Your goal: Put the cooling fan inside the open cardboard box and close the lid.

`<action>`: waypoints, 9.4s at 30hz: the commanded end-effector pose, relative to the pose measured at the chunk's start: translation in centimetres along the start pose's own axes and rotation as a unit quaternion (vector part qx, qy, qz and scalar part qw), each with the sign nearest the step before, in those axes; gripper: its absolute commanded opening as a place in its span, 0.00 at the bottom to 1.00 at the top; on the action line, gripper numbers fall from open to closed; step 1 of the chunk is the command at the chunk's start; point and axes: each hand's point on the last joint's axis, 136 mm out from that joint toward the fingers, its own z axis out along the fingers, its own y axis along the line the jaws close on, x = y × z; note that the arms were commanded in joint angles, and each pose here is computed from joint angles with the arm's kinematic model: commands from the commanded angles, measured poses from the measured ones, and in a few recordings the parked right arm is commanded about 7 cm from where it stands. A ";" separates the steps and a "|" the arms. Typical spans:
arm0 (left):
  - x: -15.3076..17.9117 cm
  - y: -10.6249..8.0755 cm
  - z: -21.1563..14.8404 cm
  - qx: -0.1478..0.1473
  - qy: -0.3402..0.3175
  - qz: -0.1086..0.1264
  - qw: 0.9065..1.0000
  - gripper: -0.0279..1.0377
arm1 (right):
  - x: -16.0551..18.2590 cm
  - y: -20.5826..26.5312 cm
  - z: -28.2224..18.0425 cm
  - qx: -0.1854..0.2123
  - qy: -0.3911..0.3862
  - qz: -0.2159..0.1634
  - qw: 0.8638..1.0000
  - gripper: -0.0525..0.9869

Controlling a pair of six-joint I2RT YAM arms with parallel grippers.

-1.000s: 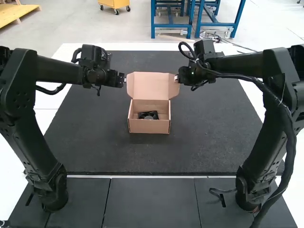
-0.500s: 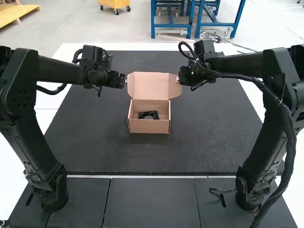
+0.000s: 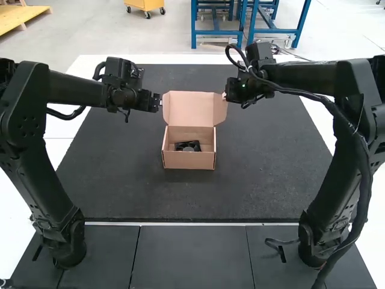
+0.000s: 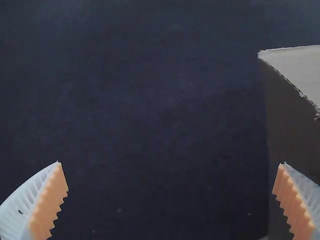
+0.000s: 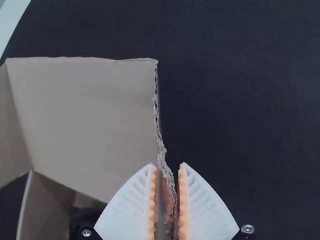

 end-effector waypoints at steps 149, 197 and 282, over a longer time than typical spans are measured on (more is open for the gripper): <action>-4.2 -0.6 -7.6 -0.047 -0.037 0.028 0.998 0.94 | 9.8 3.3 -7.1 -0.040 0.011 -0.029 0.999 0.80; 1.6 -9.9 -4.4 0.066 0.169 0.074 0.981 0.94 | 5.0 5.9 -15.2 -0.017 0.063 -0.073 0.995 0.79; -7.7 -2.6 -24.1 -0.027 -0.235 0.012 0.972 0.94 | -0.7 -0.3 -18.1 0.079 -0.130 -0.037 0.988 0.93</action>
